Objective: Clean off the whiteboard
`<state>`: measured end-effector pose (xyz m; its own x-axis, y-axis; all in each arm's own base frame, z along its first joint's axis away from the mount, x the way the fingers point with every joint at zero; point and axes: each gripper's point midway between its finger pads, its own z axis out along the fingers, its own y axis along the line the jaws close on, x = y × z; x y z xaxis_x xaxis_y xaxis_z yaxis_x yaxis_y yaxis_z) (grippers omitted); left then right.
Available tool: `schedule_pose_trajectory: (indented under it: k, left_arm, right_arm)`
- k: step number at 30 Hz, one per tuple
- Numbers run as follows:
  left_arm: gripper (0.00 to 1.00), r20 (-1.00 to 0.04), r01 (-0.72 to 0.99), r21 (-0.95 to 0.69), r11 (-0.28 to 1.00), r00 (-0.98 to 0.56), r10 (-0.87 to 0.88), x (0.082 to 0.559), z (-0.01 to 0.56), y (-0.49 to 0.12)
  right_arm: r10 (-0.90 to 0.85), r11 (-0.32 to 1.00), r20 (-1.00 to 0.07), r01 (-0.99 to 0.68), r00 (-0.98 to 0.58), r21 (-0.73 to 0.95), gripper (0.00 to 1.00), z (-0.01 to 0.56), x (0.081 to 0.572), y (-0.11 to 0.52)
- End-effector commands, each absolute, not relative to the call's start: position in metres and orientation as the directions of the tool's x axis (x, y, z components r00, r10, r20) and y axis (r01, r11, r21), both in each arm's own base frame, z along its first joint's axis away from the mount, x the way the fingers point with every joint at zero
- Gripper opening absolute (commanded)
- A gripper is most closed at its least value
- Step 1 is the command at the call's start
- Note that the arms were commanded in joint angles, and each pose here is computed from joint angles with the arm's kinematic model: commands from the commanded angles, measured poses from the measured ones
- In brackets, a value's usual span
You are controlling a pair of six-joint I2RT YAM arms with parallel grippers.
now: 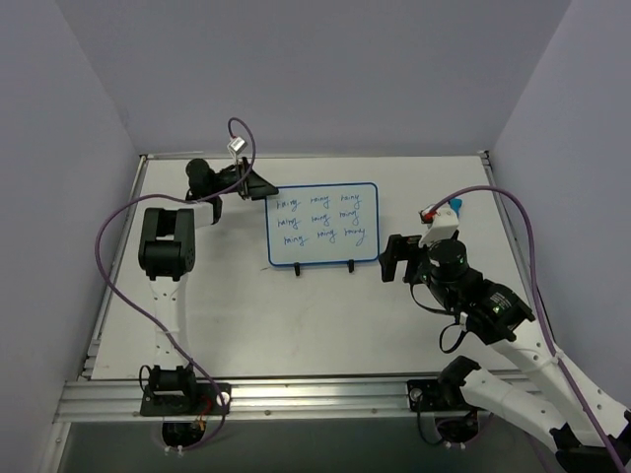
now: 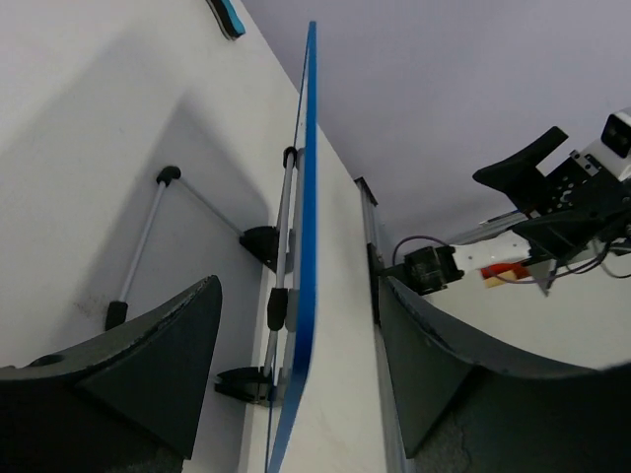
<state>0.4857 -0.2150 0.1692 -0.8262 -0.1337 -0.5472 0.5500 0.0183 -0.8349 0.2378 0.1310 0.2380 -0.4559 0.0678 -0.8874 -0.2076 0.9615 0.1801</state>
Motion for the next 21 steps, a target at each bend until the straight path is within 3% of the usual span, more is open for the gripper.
schedule_pose_trajectory:
  k: [1,8,21]
  left_arm:
    - [0.73,-0.673,0.680,-0.732,-0.050,-0.732,-0.101,0.467,0.193,-0.216]
    - [0.73,-0.667,0.673,-0.739,-0.017,-0.736,-0.119,0.473,0.181,-0.215]
    - [0.48,-0.669,0.675,-0.737,-0.020,-0.734,-0.120,0.475,0.186,-0.218]
  right_arm:
    - [0.074,0.958,-0.904,-0.221,-0.421,0.181,0.91,0.257,0.238,0.129]
    - [0.068,0.957,-0.905,-0.228,-0.420,0.177,0.91,0.257,0.238,0.130]
    - [0.064,0.956,-0.905,-0.236,-0.421,0.177,0.90,0.254,0.238,0.131]
